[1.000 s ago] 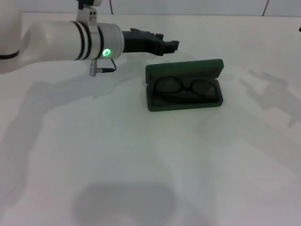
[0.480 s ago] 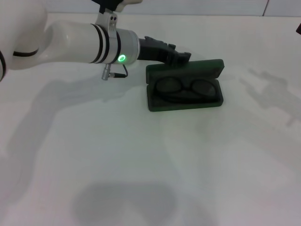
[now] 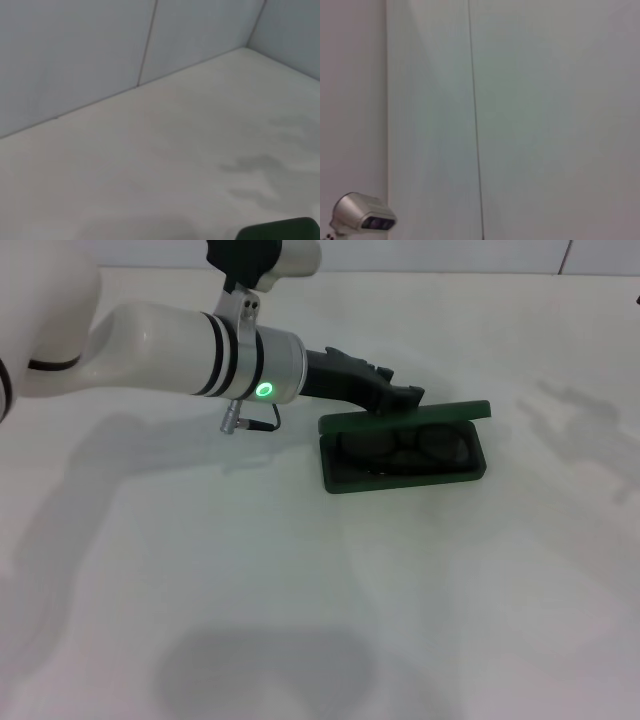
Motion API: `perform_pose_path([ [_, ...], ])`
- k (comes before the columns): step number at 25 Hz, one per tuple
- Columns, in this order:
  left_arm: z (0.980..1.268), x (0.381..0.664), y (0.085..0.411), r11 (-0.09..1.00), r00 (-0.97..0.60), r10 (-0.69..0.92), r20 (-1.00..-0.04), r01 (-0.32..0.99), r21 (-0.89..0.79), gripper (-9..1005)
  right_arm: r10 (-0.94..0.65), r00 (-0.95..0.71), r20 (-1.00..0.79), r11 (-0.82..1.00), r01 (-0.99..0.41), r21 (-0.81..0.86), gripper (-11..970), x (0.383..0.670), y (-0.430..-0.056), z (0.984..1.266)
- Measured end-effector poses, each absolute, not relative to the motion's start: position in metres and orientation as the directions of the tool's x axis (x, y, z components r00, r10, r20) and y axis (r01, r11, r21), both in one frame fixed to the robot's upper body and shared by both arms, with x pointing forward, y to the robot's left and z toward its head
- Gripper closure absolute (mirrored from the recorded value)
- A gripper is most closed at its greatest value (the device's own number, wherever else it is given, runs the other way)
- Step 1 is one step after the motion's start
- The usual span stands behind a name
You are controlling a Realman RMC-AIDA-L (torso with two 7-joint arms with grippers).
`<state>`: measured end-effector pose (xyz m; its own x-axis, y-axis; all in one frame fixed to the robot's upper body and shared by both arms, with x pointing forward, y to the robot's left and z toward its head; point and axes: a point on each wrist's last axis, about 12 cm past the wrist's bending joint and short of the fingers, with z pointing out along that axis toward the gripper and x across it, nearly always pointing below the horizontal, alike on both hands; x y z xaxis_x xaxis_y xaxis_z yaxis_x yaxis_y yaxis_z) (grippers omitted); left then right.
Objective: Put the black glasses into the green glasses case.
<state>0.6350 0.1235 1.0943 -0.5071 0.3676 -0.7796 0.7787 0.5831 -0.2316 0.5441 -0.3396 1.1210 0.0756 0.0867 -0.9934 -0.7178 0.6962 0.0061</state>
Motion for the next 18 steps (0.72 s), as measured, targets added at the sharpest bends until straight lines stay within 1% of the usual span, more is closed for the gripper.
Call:
perform_pose_path([
  [5,1.088,0.627,0.119,0.557,-0.494,0.408,-0.768,0.801,-0.22,459,0.075,0.067,-0.995,0.715,-0.699,0.007,587,0.548,-0.341,1.12],
  [11,1.087,0.618,0.12,0.516,-0.433,0.402,-0.807,0.835,-0.19,460,0.07,0.067,-0.995,0.691,-0.723,0.0,584,0.55,-0.335,1.121],
  [14,1.099,0.61,0.125,0.452,-0.36,0.33,-0.872,0.872,-0.189,460,0.062,0.075,-0.995,0.606,-0.795,-0.022,582,0.543,-0.326,1.124],
  [15,1.106,0.603,0.132,0.409,-0.322,0.271,-0.907,0.892,-0.194,460,0.049,0.073,-0.996,0.552,-0.833,-0.034,581,0.541,-0.322,1.126],
  [16,1.113,0.596,0.139,0.365,-0.283,0.213,-0.935,0.911,-0.192,460,0.049,0.073,-0.996,0.552,-0.833,-0.034,581,0.541,-0.322,1.126],
  [18,1.128,0.579,0.164,0.261,-0.206,0.092,-0.974,0.949,-0.176,461,0.013,0.049,-0.999,0.416,-0.909,-0.039,580,0.538,-0.31,1.13],
])
